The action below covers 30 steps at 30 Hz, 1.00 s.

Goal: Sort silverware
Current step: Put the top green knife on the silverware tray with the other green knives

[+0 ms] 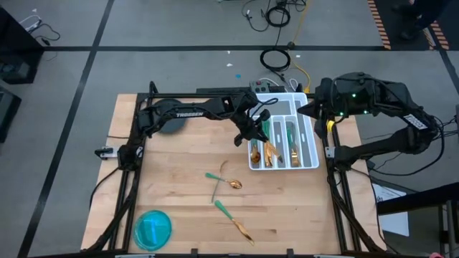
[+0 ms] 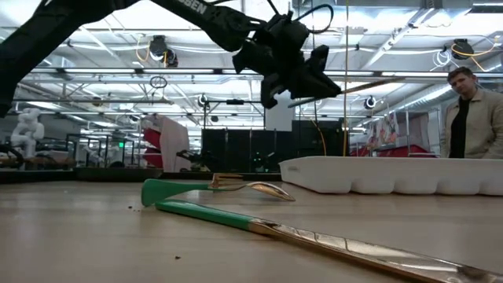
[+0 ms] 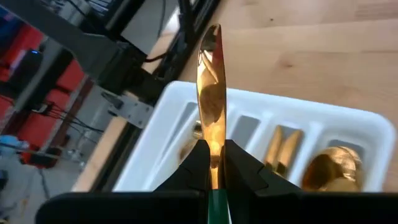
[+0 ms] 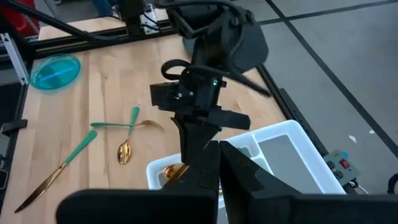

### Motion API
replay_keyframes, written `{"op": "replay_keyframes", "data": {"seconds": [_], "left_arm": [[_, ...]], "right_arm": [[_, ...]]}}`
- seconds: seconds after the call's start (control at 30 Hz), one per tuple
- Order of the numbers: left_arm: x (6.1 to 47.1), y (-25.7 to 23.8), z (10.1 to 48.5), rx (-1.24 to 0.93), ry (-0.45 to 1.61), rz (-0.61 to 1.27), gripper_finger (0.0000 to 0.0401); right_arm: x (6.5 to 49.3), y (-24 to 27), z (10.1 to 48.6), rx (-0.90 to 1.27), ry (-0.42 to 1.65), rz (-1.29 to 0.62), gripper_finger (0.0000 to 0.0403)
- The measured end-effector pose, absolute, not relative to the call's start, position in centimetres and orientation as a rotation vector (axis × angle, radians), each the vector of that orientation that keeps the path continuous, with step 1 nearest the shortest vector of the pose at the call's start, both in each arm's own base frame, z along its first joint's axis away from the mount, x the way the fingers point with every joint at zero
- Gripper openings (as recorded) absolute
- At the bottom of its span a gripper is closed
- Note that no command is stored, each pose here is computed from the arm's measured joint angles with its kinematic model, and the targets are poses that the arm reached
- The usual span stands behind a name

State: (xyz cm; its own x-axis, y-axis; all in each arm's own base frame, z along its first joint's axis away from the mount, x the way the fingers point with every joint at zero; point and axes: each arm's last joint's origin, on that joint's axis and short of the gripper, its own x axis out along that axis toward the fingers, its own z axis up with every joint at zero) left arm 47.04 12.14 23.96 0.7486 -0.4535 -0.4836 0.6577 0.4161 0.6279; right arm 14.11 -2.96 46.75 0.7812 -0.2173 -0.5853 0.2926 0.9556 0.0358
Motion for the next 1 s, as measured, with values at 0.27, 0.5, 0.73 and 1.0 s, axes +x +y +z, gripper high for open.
{"op": "replay_keyframes", "data": {"seconds": [0.27,0.5,0.73,1.0], "left_arm": [[47.2,12.3,26.1,0.792,0.289,-0.663,0.0026],[47.0,12.1,26.2,0.834,0.357,-0.658,0.0026],[47.2,11.4,26.1,0.857,0.382,-0.641,0.0026],[47.3,11.3,26.1,0.870,0.400,-0.623,0.0026]], "right_arm": [[14.7,-3.3,42.9,0.223,0.917,-0.403,0.0002],[16.1,-3.5,38.3,0.464,1.025,-0.161,0.0069],[19.1,-5.0,36.1,0.622,0.905,-0.089,0.0207],[19.2,-6.7,33.7,0.619,0.966,-0.140,0.0246]]}}
